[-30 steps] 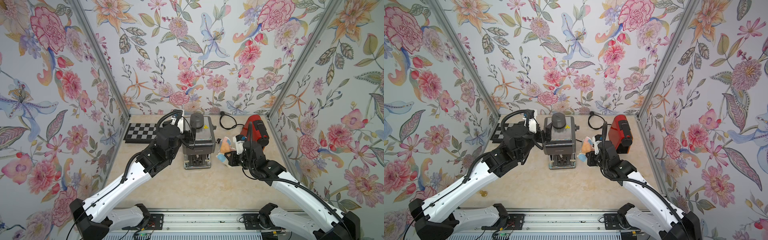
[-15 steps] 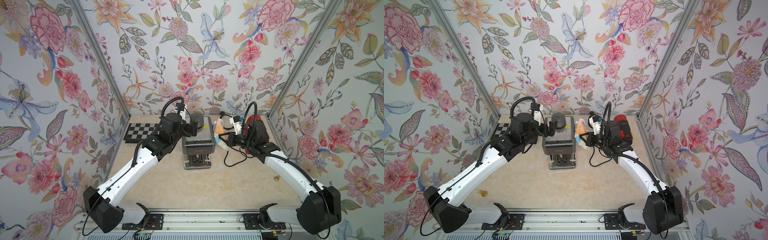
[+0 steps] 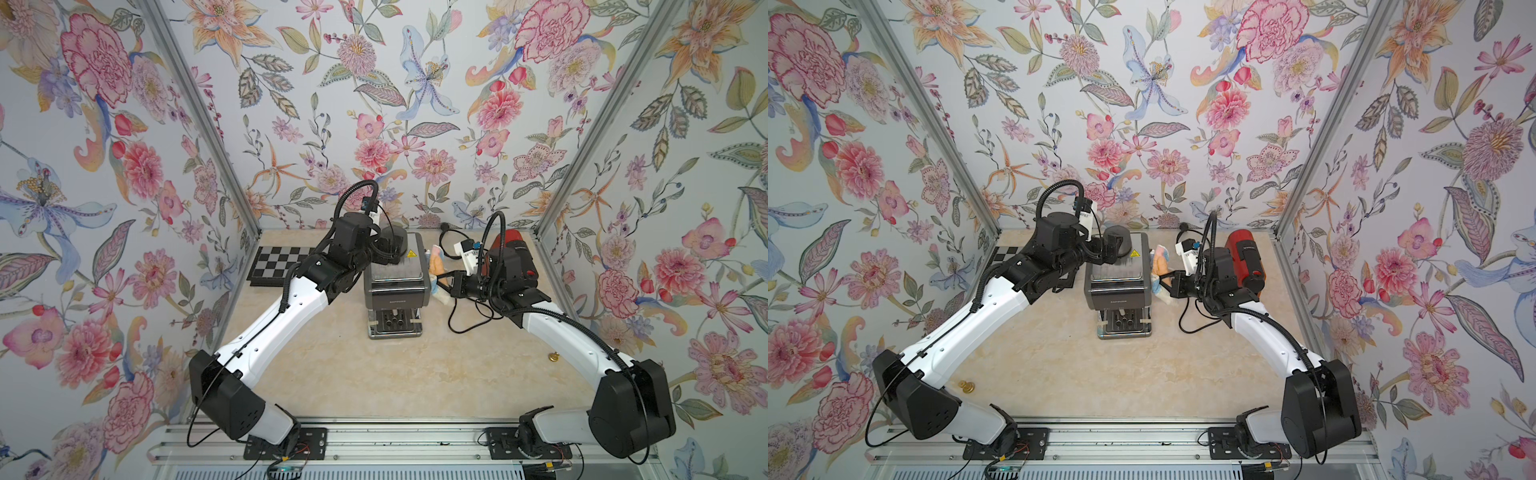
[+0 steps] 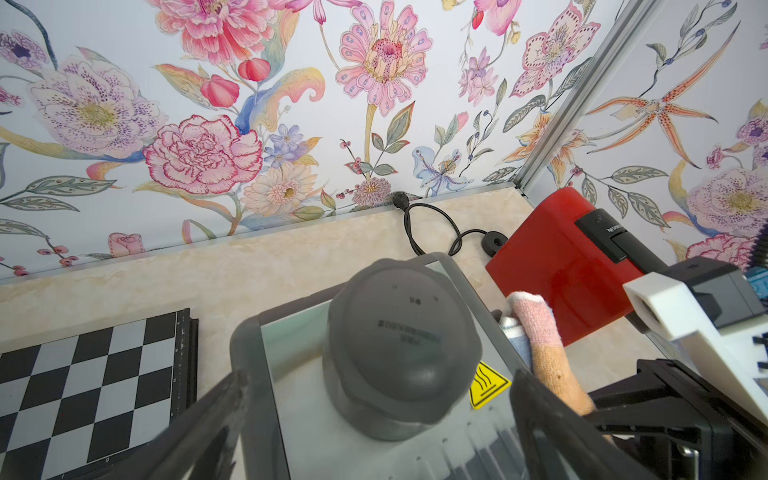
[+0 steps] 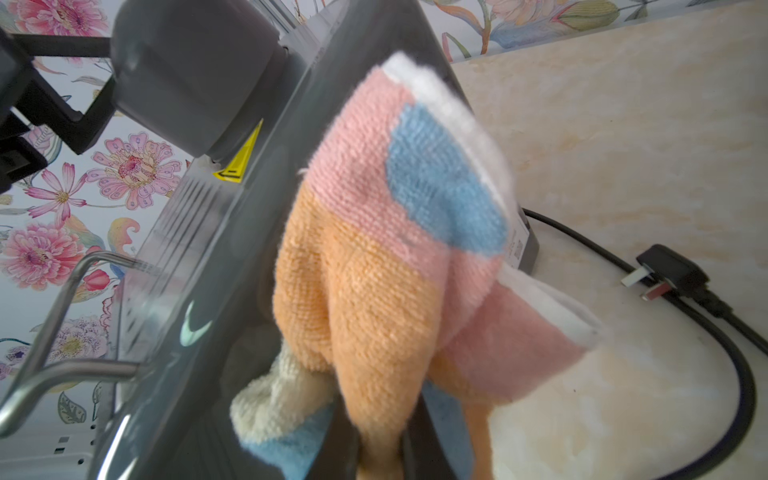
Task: Wipe the surface of a coffee machine
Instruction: Wipe the dirt from the surface of the coffee machine.
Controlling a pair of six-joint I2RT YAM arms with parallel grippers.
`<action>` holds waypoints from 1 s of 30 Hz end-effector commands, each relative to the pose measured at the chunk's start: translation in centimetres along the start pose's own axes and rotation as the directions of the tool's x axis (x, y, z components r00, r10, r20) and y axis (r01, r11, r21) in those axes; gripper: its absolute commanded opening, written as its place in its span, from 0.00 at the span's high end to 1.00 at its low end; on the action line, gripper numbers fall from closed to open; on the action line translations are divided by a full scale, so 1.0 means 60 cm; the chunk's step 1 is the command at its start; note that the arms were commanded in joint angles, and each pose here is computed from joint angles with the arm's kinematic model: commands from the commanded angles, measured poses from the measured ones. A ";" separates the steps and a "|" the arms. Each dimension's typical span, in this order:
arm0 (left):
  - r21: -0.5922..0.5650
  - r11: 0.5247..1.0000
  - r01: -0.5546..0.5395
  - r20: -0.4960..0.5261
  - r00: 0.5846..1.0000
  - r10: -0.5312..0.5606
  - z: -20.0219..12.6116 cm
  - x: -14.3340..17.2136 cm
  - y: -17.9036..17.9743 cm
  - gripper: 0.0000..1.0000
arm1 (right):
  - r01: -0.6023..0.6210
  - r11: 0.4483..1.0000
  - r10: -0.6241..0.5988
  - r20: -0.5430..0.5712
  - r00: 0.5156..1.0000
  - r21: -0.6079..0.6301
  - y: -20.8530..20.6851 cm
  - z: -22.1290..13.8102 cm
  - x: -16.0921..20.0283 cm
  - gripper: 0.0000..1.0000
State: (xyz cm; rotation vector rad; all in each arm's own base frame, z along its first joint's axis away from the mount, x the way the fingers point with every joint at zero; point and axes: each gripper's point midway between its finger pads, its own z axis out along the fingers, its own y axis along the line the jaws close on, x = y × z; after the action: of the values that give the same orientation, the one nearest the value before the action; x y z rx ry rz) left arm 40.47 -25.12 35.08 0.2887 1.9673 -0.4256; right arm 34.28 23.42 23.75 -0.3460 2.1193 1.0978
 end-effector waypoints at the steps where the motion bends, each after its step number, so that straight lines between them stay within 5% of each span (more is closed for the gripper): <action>1: -0.002 1.000 -0.030 -0.051 0.998 0.030 0.030 0.004 0.004 0.01 | 0.069 0.994 -0.063 0.071 0.995 -0.081 0.058 -0.027 -0.034 1.00; 12: -0.057 0.997 -0.042 -0.151 0.988 0.033 0.092 0.045 0.016 0.02 | 0.096 0.992 -0.087 0.098 0.991 -0.083 0.072 -0.045 -0.047 1.00; 24: -0.045 0.999 -0.031 -0.151 0.988 0.024 0.094 0.069 0.017 0.43 | 0.120 0.985 -0.108 0.101 0.989 -0.121 0.090 -0.051 -0.061 1.00; 30: -0.025 0.988 -0.154 -0.154 0.977 0.148 0.083 0.075 0.021 0.47 | 0.076 0.987 -0.074 0.021 0.997 -0.144 0.072 -0.018 -0.024 1.00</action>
State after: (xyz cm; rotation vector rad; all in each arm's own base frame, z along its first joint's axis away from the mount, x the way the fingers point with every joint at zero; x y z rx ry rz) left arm 43.51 -28.07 30.38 0.4039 2.0494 -0.3907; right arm 32.90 23.96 28.48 -0.4241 1.9975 1.1614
